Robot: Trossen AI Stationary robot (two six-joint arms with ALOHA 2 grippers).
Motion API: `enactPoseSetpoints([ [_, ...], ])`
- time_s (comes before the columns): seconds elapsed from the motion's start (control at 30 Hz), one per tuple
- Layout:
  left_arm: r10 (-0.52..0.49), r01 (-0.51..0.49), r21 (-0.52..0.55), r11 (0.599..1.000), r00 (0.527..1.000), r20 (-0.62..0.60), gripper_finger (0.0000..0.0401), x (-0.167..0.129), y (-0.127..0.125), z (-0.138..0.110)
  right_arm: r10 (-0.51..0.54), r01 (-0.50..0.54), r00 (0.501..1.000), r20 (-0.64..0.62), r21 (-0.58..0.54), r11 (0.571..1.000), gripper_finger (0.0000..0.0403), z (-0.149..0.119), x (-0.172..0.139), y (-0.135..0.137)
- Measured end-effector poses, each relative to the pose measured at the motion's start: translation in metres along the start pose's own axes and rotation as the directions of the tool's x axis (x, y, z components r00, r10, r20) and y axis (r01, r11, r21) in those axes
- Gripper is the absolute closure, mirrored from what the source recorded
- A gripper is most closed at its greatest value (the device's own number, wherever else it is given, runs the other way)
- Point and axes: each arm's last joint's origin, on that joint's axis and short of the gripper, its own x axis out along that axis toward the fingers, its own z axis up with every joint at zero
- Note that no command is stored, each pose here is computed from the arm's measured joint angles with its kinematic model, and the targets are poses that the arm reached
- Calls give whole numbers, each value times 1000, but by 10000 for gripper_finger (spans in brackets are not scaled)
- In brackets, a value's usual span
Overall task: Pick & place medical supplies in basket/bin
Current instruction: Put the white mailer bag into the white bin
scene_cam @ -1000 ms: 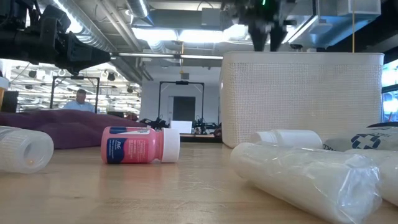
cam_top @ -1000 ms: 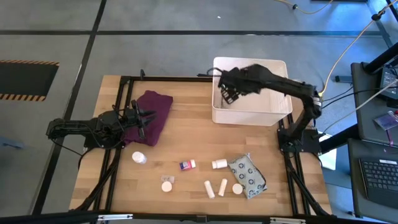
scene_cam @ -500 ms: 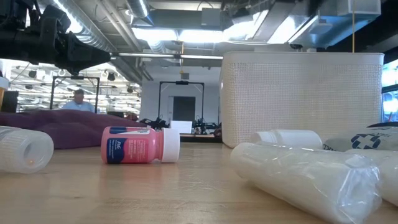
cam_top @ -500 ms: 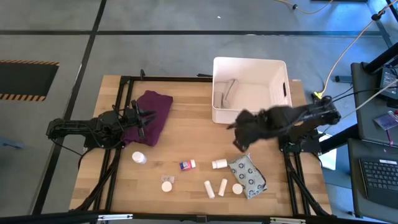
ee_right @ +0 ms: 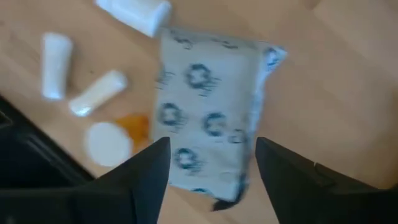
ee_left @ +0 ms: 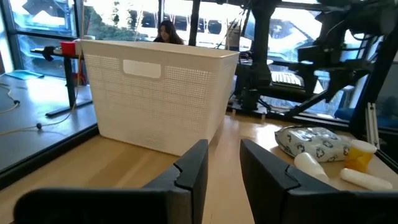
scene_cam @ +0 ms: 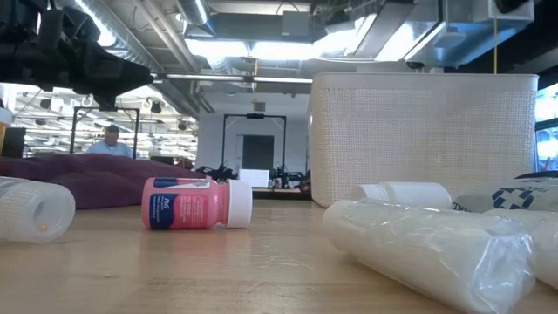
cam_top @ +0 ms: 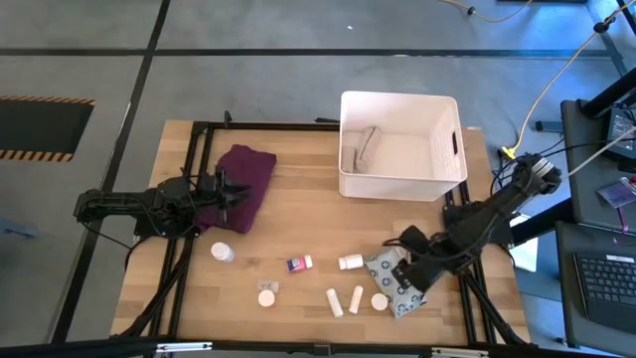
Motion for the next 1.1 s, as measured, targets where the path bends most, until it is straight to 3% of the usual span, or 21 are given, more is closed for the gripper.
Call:
enactPoseSetpoints([
  [0.17, 0, 0, -1, 1000, 1000, 2, 313, 0, 0, 0, -74, 74, 997, 13, 22, 997, 173, -6, 16, -36],
  [0.43, 0, 0, -9, 1000, 1000, 1, 313, 0, 0, 0, -136, 134, 991, 7, 96, 986, 172, -10, 42, -65],
  [0.6, 0, 0, -7, 1000, 1000, -6, 313, 0, 0, -1, 65, -63, 998, -20, 84, 994, 171, -19, 39, -61],
  [0.77, 0, 0, 0, 1000, 1000, -7, 313, 0, 0, -1, 295, -297, 955, 33, 89, 951, 171, -26, 40, -57],
  [1.1, 1, -1, 1, 1000, 1000, -8, 313, 0, 0, -1, 188, -194, 980, 62, 119, 974, 171, -29, 71, -81],
])
